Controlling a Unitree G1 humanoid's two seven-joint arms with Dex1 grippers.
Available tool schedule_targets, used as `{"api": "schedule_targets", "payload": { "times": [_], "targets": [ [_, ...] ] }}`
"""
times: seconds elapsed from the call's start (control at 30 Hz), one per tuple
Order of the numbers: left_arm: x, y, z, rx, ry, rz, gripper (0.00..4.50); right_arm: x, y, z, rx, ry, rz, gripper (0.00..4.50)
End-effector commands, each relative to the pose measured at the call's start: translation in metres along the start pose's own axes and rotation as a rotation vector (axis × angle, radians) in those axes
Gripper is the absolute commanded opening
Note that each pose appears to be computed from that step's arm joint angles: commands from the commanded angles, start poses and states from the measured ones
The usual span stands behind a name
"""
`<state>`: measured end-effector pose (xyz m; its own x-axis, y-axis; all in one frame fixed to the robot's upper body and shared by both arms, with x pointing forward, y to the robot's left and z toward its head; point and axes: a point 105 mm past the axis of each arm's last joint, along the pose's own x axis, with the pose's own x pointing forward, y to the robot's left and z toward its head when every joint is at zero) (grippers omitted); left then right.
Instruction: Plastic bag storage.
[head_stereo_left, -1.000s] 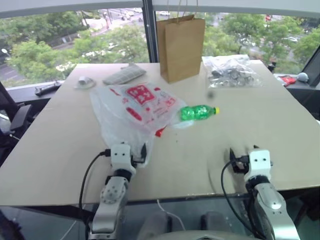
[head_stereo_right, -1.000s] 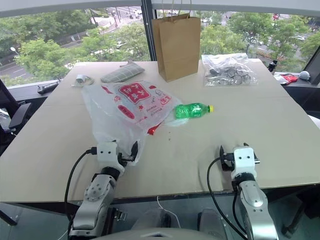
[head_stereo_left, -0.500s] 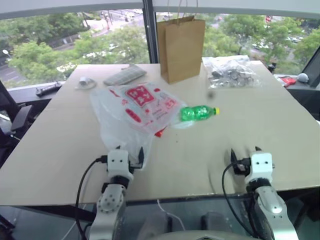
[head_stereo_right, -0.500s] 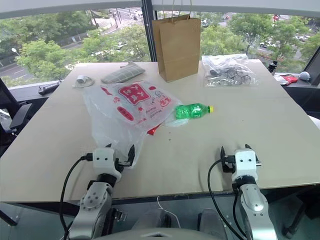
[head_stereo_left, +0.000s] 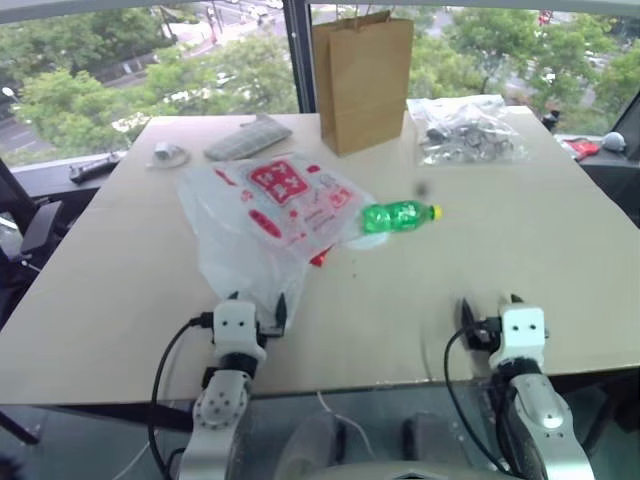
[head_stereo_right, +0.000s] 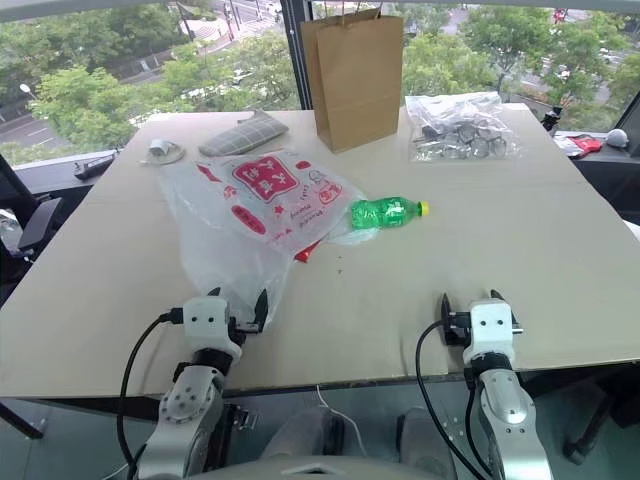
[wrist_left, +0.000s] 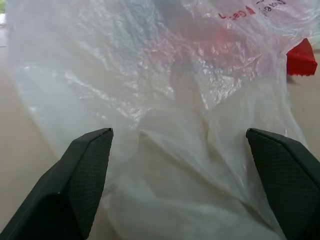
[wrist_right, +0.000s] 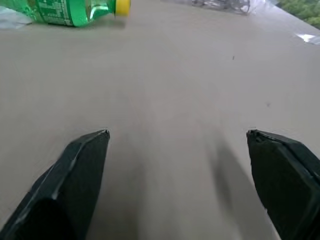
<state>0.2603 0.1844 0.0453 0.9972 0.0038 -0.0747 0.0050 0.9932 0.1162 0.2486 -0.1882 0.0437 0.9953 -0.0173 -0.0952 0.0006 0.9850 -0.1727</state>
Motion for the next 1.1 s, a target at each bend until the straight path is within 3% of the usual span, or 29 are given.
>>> {"api": "schedule_targets", "payload": {
  "times": [0.03, 0.23, 1.1],
  "targets": [
    [0.06, -0.011, 0.097, -0.177, -0.101, -0.44, 4.43, -0.042, -0.018, 0.047, 0.001, 0.005, 0.042, 4.5],
    [0.065, -0.021, 0.104, -0.19, -0.119, -0.465, 4.43, -0.037, -0.017, 0.055, -0.014, -0.022, 0.047, 4.5],
    [0.067, -0.009, 0.113, -0.215, -0.134, -0.449, 4.43, -0.025, -0.01, 0.08, -0.001, -0.083, 0.066, 4.5]
  ]
}}
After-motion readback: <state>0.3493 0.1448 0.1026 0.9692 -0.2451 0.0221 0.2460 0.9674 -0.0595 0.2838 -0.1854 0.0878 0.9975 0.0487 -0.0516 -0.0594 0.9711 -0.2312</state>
